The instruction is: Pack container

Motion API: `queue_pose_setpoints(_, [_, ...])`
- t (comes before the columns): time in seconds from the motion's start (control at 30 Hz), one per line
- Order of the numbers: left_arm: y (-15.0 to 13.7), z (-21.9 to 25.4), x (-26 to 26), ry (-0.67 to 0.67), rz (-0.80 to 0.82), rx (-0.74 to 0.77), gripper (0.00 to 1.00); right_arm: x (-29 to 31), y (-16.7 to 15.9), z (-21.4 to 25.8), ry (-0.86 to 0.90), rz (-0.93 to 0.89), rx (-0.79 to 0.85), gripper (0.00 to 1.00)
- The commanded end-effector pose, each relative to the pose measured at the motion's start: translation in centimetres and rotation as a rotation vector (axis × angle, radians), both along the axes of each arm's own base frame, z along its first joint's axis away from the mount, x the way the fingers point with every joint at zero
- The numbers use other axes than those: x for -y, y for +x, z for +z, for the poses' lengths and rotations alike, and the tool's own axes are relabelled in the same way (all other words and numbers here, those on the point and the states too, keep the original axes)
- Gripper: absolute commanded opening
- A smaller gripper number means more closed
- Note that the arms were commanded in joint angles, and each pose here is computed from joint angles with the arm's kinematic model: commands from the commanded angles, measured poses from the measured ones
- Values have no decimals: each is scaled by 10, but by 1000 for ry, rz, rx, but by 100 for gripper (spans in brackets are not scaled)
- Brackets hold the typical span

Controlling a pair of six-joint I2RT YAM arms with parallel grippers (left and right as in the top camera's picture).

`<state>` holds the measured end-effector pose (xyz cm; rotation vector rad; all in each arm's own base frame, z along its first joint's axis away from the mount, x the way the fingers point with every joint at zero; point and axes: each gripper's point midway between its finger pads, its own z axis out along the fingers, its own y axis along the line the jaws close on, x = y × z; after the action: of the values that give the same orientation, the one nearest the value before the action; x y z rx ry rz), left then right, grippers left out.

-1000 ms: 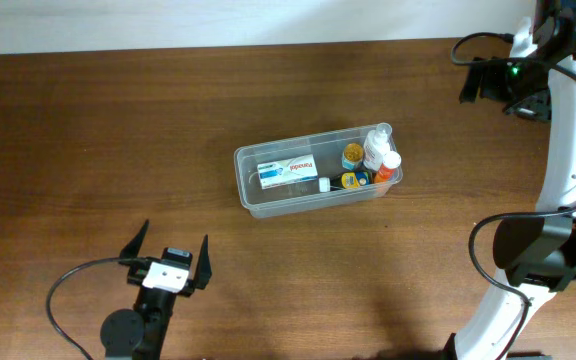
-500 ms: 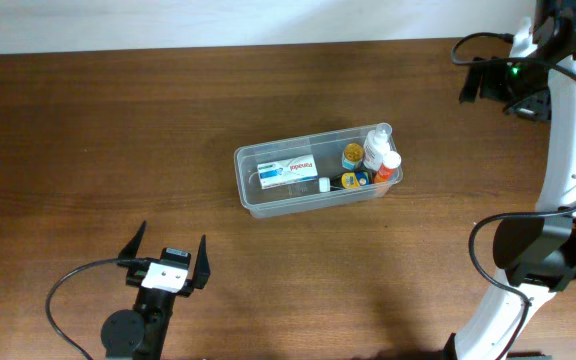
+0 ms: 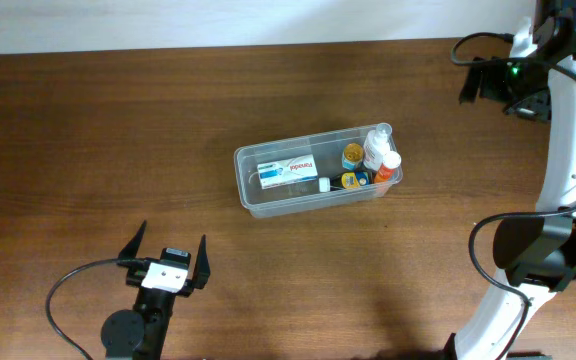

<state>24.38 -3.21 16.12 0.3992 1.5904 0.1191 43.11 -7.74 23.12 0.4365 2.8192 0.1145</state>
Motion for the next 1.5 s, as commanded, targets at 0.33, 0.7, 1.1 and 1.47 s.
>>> queue_pose_setpoints(0.33, [0, -2, -3, -5, 16, 1, 99, -14, -6, 36, -13, 22, 93, 98])
queue_pose_setpoints(0.7, [0, -2, -3, -5, 16, 1, 99, -75, -58, 206, -126, 148, 630, 98])
queue_pose_setpoints(1.1, [0, -2, -3, -5, 16, 1, 99, -109, -180, 266, -106, 269, 966, 98])
queue_pose_setpoints(1.47, [0, -2, -3, -5, 16, 1, 99, -109, -209, 163, -171, 335, 1130, 98])
